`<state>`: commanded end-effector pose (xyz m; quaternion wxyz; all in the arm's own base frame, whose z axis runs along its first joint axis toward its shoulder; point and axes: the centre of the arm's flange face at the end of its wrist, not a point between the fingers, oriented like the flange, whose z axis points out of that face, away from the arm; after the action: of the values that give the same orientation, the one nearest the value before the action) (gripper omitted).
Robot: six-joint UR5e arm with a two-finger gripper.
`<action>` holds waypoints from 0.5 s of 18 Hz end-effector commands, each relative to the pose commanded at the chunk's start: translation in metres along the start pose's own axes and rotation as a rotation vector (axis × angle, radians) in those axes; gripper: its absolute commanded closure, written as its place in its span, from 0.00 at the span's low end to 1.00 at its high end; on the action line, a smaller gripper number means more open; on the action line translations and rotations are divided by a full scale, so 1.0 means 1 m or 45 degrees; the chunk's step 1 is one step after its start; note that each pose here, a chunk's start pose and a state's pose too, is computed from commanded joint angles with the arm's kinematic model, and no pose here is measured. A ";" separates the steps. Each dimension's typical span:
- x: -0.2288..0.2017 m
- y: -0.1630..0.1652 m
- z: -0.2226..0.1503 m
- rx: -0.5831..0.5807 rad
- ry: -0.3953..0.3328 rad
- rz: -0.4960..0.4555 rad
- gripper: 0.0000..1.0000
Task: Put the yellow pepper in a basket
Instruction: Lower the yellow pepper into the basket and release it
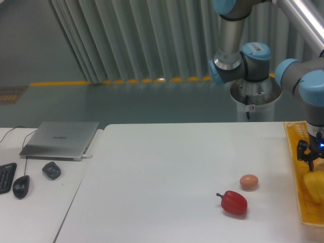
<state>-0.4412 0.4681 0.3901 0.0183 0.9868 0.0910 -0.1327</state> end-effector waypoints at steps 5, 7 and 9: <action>0.025 0.010 -0.034 -0.052 0.033 0.193 0.00; 0.042 0.011 -0.048 -0.064 0.058 0.306 0.00; 0.061 0.008 -0.061 -0.063 0.069 0.392 0.00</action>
<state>-0.3665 0.4743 0.4333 0.0603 0.9915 -0.0578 -0.0993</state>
